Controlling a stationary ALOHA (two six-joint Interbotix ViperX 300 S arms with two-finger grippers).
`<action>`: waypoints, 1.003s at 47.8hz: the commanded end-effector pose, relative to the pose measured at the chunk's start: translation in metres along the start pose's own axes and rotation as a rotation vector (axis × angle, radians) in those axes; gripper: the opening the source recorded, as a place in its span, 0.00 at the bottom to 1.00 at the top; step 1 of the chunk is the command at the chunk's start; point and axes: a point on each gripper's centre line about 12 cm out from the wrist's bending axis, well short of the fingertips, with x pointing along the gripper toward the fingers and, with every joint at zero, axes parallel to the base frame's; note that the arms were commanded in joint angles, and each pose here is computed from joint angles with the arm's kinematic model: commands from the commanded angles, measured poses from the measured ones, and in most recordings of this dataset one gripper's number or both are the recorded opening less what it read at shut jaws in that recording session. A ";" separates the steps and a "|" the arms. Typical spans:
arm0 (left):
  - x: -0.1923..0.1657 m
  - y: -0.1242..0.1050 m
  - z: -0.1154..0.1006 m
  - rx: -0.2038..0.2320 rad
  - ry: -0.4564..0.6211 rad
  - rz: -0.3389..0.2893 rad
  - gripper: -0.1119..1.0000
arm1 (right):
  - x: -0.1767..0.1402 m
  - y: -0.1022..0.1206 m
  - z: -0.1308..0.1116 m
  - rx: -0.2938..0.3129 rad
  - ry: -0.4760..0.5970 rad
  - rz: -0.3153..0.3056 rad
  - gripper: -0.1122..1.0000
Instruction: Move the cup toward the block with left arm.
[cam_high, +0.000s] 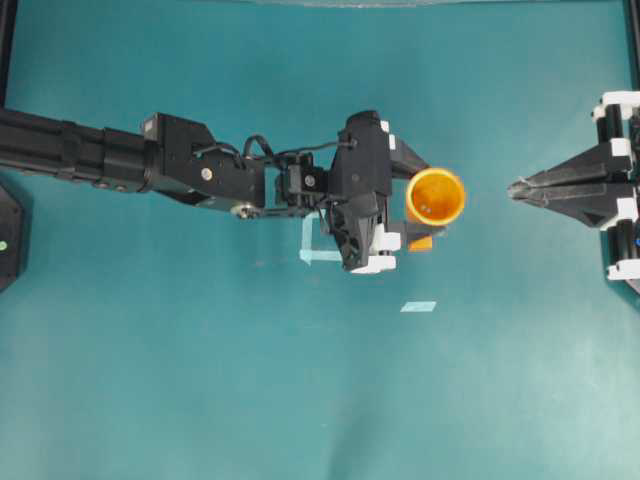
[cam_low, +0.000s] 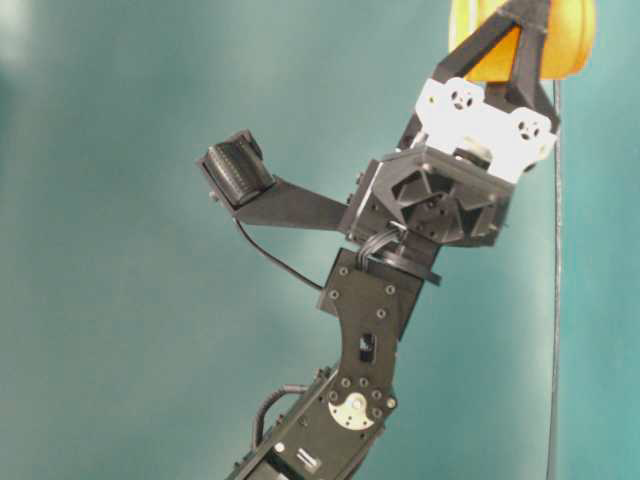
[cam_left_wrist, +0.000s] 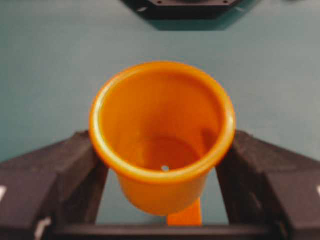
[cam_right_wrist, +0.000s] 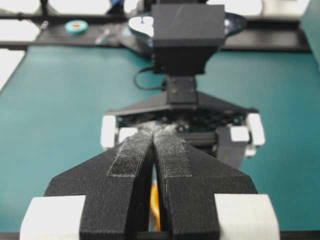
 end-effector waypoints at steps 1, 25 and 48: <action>-0.004 -0.003 0.019 0.002 -0.049 -0.005 0.66 | 0.002 0.000 0.011 -0.003 -0.034 0.000 0.10; 0.004 -0.006 0.007 0.000 -0.030 -0.010 0.66 | 0.002 0.000 0.013 -0.005 -0.040 0.000 0.10; 0.012 -0.010 0.008 0.003 -0.039 -0.017 0.66 | 0.002 0.000 0.014 -0.005 -0.041 -0.001 0.10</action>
